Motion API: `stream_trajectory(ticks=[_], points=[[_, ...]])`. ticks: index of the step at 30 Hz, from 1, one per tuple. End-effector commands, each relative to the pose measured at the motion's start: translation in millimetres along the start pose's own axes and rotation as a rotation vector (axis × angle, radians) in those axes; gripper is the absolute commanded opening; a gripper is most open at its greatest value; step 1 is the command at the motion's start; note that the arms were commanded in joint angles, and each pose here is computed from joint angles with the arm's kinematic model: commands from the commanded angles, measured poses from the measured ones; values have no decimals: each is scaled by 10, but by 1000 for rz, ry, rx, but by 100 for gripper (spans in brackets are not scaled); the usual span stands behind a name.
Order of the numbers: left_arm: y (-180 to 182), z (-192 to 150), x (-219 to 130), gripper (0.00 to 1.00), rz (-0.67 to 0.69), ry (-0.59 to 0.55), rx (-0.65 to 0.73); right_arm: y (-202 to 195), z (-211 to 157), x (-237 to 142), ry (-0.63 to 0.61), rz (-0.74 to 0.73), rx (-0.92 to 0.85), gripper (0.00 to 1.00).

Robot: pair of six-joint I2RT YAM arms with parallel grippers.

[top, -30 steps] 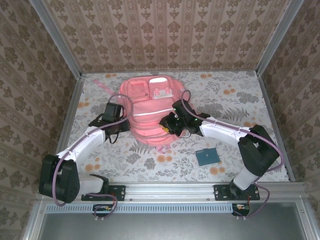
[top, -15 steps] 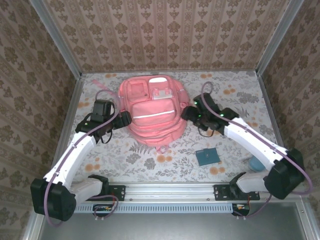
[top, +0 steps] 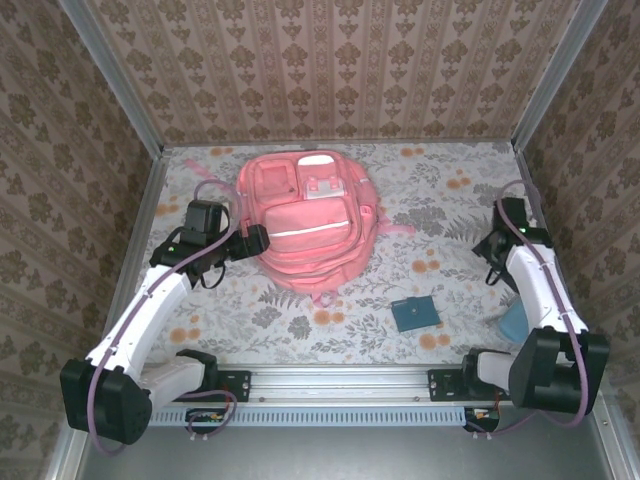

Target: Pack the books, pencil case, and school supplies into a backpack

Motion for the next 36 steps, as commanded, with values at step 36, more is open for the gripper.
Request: stream_trajectory(ticks=[36], points=[[-84, 30, -35, 100, -51, 5, 14, 772, -662, 616, 336, 285, -98, 89]])
Point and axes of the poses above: each hand's point on the last joint's axis, 136 mm out from that joint toward the fingers, its own x axis out along the fingers, its own y axis along the line the jaws close on, z = x × y, the point moved 3 cm from there along -x, back along the fingers, and after that the axes turned 7 degrees about -x, right-handed, at the moved point
